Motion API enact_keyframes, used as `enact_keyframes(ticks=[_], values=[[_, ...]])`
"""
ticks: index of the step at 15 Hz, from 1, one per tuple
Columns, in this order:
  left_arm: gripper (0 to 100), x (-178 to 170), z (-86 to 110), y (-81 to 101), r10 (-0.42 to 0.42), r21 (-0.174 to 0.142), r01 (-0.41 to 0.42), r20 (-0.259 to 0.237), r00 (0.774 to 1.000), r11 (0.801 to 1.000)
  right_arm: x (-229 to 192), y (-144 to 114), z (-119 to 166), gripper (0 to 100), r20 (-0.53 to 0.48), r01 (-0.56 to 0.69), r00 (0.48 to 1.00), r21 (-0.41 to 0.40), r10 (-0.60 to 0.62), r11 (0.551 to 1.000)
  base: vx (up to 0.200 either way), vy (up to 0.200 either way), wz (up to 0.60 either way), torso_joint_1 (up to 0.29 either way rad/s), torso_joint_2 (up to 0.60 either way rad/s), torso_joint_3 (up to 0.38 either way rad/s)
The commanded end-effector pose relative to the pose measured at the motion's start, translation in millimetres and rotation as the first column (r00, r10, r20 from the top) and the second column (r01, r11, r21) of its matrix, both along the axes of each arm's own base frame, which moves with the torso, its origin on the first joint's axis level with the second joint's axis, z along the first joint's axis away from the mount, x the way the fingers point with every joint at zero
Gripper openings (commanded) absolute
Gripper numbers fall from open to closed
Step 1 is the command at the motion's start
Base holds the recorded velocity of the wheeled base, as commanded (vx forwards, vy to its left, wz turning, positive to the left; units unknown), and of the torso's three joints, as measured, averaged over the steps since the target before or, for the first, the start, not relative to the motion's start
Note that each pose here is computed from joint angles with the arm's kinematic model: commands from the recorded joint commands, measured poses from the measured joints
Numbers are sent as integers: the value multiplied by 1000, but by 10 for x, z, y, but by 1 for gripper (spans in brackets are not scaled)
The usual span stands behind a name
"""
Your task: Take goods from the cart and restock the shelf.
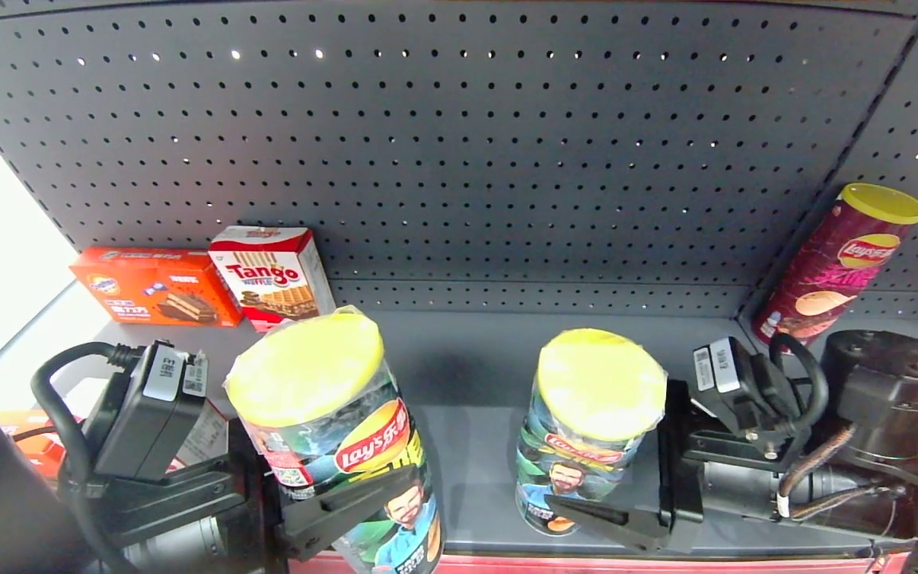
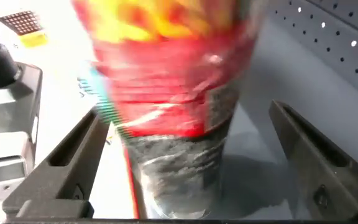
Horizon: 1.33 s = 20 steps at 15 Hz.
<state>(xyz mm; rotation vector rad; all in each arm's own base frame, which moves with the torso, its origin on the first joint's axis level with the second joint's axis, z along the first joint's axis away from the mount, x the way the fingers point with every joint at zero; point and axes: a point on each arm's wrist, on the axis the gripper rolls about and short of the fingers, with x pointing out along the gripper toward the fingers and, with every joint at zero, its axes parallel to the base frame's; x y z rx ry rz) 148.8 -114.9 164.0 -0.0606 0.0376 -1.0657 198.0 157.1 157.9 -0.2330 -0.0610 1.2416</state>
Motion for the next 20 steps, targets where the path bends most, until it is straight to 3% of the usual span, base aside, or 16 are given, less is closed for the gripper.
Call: enact_keyframes(ticks=[1,5,11,15,20], values=[[0,-4,-4,-1,-1,1,1,-1,1000,1000,-148,-122,127,100,34,6,999,24,-7,1000,0,0,0,0,0,0],[0,-15,-18,-1,-6,4,6,-6,1000,1000,-316,-214,289,100,67,3,998,46,-6,999,0,0,0,0,0,0],[0,-15,-22,3,-5,5,5,-8,1000,1000,-634,-458,428,100,116,90,988,85,-99,992,0,0,0,0,0,0],[0,-11,-18,4,-3,4,3,-6,1000,1000,-984,-737,618,100,127,179,973,103,-192,978,0,0,0,0,0,0],[0,-10,-15,2,-5,4,5,-4,1000,1000,-1566,-1207,564,100,103,356,926,92,-365,930,0,0,0,0,0,0]])
